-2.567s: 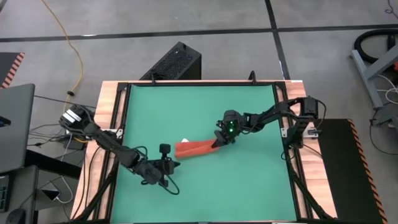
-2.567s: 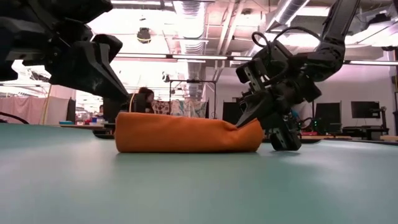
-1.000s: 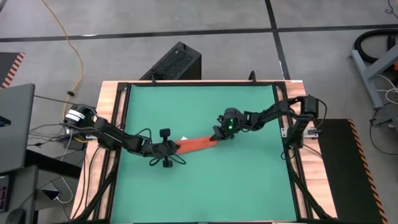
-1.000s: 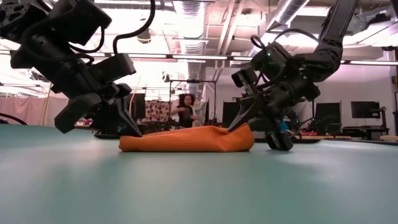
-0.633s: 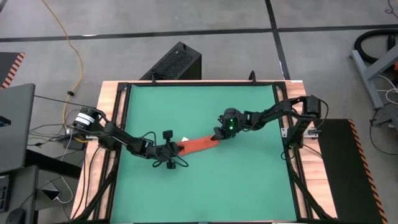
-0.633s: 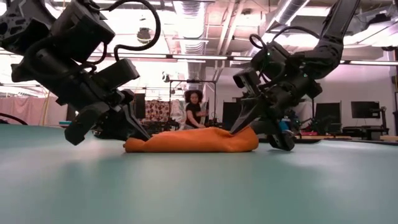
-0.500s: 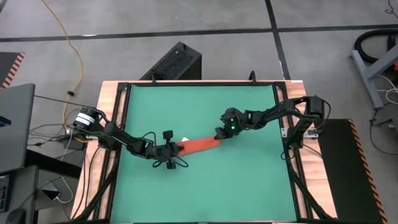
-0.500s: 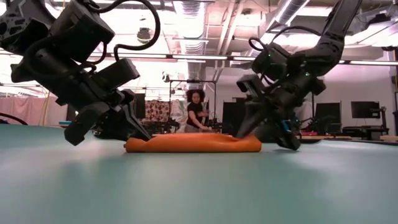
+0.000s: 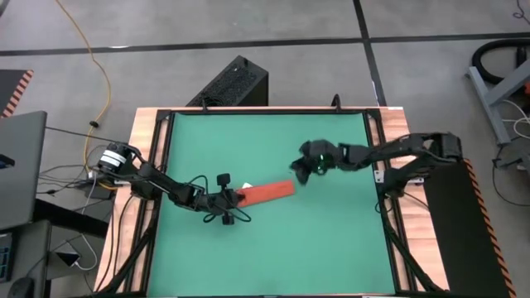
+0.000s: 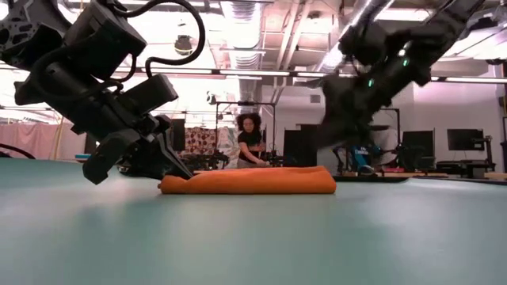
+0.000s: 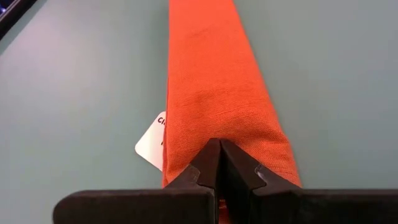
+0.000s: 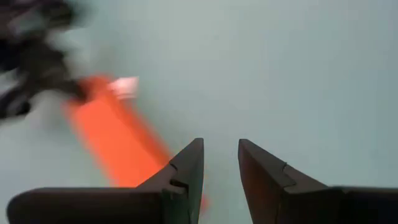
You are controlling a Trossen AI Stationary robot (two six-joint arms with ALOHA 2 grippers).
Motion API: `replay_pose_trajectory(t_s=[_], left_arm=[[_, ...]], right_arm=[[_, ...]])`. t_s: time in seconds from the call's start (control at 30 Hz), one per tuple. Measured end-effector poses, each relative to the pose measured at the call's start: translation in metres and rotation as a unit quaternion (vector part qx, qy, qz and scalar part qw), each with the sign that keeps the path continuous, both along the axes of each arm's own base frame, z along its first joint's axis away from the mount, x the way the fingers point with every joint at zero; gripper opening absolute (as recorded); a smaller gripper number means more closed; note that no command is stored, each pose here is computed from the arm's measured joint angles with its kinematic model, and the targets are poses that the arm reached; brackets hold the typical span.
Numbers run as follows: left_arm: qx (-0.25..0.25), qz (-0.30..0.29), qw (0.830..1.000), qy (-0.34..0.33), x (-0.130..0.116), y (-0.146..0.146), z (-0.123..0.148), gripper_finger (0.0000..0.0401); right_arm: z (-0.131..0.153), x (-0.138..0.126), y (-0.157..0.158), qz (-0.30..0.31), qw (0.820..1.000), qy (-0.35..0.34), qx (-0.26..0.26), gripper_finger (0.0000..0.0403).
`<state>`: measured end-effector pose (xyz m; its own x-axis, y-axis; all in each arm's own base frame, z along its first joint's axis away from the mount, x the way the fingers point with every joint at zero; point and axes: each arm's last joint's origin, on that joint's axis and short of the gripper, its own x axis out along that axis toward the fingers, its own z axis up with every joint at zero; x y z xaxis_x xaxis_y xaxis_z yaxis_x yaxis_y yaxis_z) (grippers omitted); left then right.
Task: Roll towel
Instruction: Roll the orange towel
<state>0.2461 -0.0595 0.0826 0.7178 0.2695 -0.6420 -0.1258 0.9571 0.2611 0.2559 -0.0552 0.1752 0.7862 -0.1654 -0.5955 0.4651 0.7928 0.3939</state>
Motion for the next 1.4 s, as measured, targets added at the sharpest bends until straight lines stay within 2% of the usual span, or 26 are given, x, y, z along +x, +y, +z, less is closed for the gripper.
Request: replay_pose_trajectory(t_s=[0.1,0.17,0.27,0.37,0.53,0.73,0.9,0.97,1.07,1.17,1.27,1.4], left_arm=[[-0.004,0.001,1.0,0.0,0.0,0.001,0.0,0.0],[-0.005,0.003,1.0,0.0,0.0,0.001,0.0,0.0],[-0.009,0.005,1.0,0.0,0.001,0.003,0.0,0.0],[-0.014,0.005,1.0,0.0,0.001,0.005,0.0,0.0],[-0.023,0.009,1.0,-0.001,0.002,0.007,0.0,0.0],[-0.033,0.011,0.999,-0.004,0.002,0.007,0.001,0.0],[-0.057,0.02,0.998,-0.022,-0.003,0.008,0.019,0.0],[-0.068,0.021,0.996,-0.046,-0.005,0.008,0.033,0.0],[-0.057,0.033,0.995,-0.075,-0.011,0.008,0.052,0.0],[-0.046,0.063,0.986,-0.15,-0.013,0.007,0.068,0.0],[-0.072,0.052,0.97,-0.224,-0.015,0.002,0.064,0.0],[-0.076,0.059,0.968,-0.231,-0.015,-0.002,0.039,0.0]], right_arm=[[0.01,0.012,0.028,0.072,0.991,-0.046,-0.106,0.0118],[0.008,0.019,0.043,0.101,0.981,-0.068,-0.152,0.0112],[-0.009,0.025,0.056,0.127,0.973,-0.076,-0.175,0.0101],[-0.032,0.028,0.058,0.112,0.974,-0.062,-0.189,0.0089],[-0.056,0.035,0.056,0.101,0.975,-0.066,-0.184,0.0076],[-0.086,0.036,0.057,0.081,0.985,-0.027,-0.147,0.0073],[-0.105,0.035,0.059,0.028,0.992,-0.004,-0.12,0.0073],[-0.11,0.034,0.061,0.016,0.993,0.001,-0.116,0.0073],[-0.114,0.033,0.066,0.008,0.994,0.002,-0.107,0.0073],[-0.115,0.033,0.071,-0.002,0.994,-0.002,-0.105,0.0073],[-0.115,0.032,0.077,-0.007,0.993,-0.006,-0.114,0.0073],[-0.114,0.031,0.082,-0.021,0.992,-0.013,-0.121,0.0073]])
